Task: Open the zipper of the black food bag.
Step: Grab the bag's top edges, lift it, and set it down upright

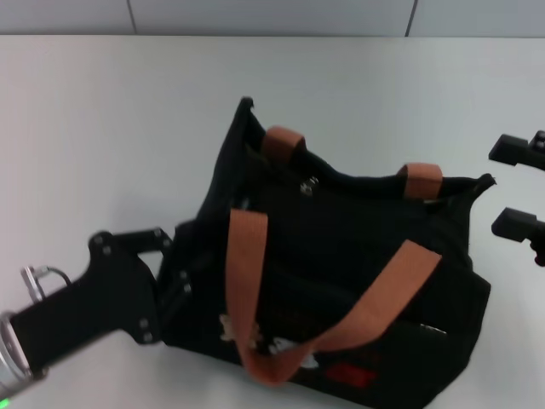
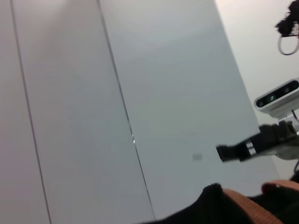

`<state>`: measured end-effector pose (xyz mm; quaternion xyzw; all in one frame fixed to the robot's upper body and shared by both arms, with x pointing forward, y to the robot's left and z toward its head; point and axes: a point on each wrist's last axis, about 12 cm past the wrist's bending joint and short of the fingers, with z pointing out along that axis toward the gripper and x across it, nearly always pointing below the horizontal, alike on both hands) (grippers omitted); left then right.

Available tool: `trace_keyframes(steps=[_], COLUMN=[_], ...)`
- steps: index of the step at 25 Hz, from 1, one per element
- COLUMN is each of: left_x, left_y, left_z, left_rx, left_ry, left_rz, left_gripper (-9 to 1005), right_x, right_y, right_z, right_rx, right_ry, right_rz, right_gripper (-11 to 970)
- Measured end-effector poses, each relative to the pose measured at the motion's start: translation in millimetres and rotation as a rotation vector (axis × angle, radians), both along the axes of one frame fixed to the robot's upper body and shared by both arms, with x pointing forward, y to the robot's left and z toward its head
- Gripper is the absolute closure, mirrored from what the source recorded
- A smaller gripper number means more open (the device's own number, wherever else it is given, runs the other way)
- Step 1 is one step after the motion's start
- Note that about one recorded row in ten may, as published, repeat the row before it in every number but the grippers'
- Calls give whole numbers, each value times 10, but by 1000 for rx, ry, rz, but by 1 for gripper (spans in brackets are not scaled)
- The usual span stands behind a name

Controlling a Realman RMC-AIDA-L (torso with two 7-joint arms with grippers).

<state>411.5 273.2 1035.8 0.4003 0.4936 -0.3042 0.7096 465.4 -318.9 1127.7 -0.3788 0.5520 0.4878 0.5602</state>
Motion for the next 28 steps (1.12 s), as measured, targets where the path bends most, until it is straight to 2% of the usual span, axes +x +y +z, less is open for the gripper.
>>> trace_keyframes(steps=[2, 3, 4, 5, 6, 7, 8, 9, 13, 16, 20, 28], left_x=[106, 227, 227, 288, 354, 399, 506, 506, 694, 769, 806, 912], left_y=[37, 74, 74, 90, 102, 109, 114, 114, 98, 84, 80, 23], left_z=[96, 216, 216, 279, 347, 395, 517, 517, 760, 862, 922, 1092], left_rx=[13, 33, 33, 45, 59, 70, 97, 97, 146, 167, 181, 224], left_ry=[-65, -133, -133, -164, -195, -216, -264, -264, -350, -383, -415, -503], left_rz=[-7, -25, -25, -35, -47, -56, -83, -83, -130, -145, -146, -169], left_gripper=[837, 837, 837, 837, 837, 837, 837, 837, 836, 836, 840, 845], right_x=[37, 97, 97, 186, 186, 229, 312, 312, 480, 516, 549, 637], right_y=[-3, 1, 1, 3, 3, 5, 28, 28, 181, 300, 437, 597], right_z=[38, 97, 97, 181, 181, 233, 348, 348, 636, 722, 732, 670], right_rx=[-14, -43, -43, -92, -92, -118, -165, -165, -278, -325, -369, -409], right_ry=[-18, -45, -45, -80, -80, -97, -122, -122, -160, -197, -228, -279], right_rz=[-3, -4, -4, -15, -15, -19, -14, -14, 35, 75, 114, 118], right_gripper=[147, 147, 147, 146, 146, 146, 147, 148, 151, 154, 169, 219])
